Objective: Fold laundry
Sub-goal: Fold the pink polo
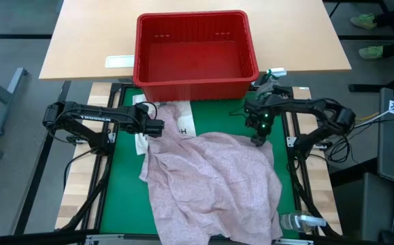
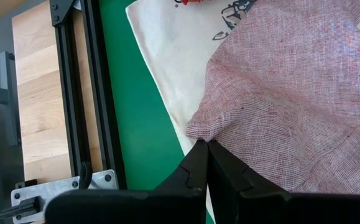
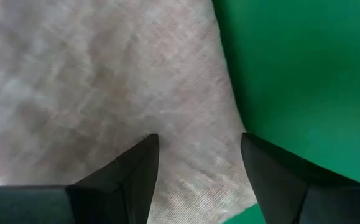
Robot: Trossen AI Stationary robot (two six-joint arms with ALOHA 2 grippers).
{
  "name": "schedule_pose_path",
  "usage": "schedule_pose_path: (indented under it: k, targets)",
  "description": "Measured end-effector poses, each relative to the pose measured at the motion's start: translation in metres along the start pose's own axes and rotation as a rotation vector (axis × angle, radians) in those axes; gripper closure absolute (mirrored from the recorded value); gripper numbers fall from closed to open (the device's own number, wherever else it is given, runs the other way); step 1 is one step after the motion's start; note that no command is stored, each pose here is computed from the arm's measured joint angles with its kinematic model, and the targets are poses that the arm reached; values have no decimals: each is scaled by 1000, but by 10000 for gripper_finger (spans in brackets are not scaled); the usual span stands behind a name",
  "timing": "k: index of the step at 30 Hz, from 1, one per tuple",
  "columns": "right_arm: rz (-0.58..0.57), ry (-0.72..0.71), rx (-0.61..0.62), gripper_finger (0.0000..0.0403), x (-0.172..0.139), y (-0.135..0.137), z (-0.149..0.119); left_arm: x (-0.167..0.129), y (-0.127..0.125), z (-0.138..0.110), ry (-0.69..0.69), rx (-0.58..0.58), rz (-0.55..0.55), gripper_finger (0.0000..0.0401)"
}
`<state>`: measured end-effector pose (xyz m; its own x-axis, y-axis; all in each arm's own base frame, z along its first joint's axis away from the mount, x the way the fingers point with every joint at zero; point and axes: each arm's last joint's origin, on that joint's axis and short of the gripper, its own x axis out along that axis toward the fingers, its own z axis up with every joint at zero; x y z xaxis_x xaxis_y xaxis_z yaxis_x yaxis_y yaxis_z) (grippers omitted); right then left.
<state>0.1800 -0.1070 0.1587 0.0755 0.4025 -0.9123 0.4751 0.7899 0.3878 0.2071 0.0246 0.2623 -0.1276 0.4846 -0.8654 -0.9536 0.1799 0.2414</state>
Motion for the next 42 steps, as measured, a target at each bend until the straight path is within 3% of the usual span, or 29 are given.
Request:
schedule_pose_path:
  k: [7, 18, 24, 34, 39, 42]
  targets:
    - [13, 108, 44, 202, 21, -9, 6, 0, 0, 0, 0, 0, 0, 401]
    - [12, 146, 57, 393, 30, -14, 10, 0, 0, 0, 0, 0, 0, 401]
    - [45, 149, 55, 390, 27, -12, 11, 0, 0, 0, 0, 1, 0, 401]
    - [266, 46, -52, 399, 8, 1, 25, 0, 0, 0, 0, 1, 0, 401]
    - [241, -40, -103, 401, -13, 9, 27, 0, 0, 0, 0, 1, 0, 401]
    - [150, -82, -130, 401, -27, 13, 25, 0, 0, 0, -14, 0, 4, 401]
